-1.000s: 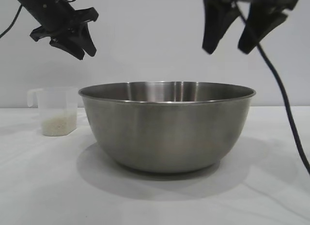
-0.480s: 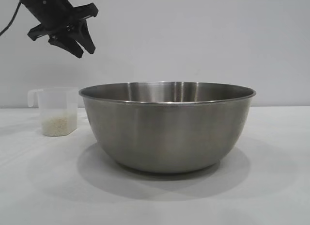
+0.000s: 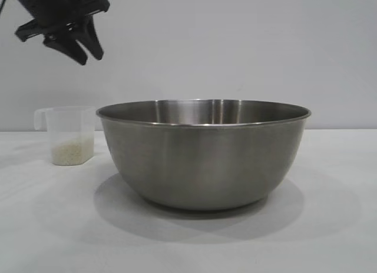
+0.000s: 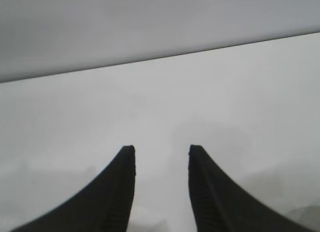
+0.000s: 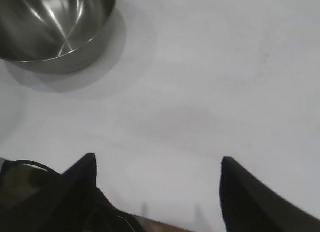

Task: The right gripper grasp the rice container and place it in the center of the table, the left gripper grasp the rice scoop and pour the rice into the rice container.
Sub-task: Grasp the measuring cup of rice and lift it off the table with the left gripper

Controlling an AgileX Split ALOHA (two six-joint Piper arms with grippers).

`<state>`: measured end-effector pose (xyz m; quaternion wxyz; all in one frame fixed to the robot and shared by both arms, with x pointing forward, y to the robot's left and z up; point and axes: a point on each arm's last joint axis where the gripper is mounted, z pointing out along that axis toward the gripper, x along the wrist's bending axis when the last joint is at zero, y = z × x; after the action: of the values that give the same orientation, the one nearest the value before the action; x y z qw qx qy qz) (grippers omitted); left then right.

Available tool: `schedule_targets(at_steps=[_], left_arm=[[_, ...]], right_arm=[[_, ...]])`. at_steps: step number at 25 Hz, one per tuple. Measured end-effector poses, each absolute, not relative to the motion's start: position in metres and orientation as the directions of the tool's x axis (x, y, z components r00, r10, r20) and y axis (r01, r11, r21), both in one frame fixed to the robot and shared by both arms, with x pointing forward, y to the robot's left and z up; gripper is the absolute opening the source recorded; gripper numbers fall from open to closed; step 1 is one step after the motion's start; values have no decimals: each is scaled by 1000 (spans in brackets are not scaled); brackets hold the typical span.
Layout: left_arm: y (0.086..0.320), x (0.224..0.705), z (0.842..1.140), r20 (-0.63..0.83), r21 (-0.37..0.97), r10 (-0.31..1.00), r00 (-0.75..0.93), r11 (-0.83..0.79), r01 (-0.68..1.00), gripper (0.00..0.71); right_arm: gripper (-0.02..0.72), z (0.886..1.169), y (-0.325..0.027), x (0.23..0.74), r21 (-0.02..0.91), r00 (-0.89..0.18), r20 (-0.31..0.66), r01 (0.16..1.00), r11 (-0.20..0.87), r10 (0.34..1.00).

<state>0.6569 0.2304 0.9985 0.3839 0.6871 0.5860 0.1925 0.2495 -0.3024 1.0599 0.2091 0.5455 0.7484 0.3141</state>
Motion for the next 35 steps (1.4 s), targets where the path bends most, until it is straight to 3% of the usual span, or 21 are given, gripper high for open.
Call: schedule_targets(at_steps=[3,12,17,22,27,35], left_arm=[[242,629,997,-104,780,974,200,-45,624,218],[268,554,974,63,787,994,91,-106,608,218],[256,530,951,159,780,979,130,-205,591,218],[234,504,936,78,865,978,192,-162,474,218],[242,486,924,11,925,987,161,-71,373,218],[244,492,880,33,940,989,145,-80,331,218]], right_arm=[[433,1048,-303,246,688,-321,39,696,208,946],[433,1044,-305,245,795,-332,44,583,168,942],[433,1043,-304,246,796,-339,32,577,182,940],[433,1043,-304,246,795,-342,27,577,187,939],[433,1043,-304,246,796,-343,27,575,188,939],[433,1043,-304,246,796,-344,25,574,190,938]])
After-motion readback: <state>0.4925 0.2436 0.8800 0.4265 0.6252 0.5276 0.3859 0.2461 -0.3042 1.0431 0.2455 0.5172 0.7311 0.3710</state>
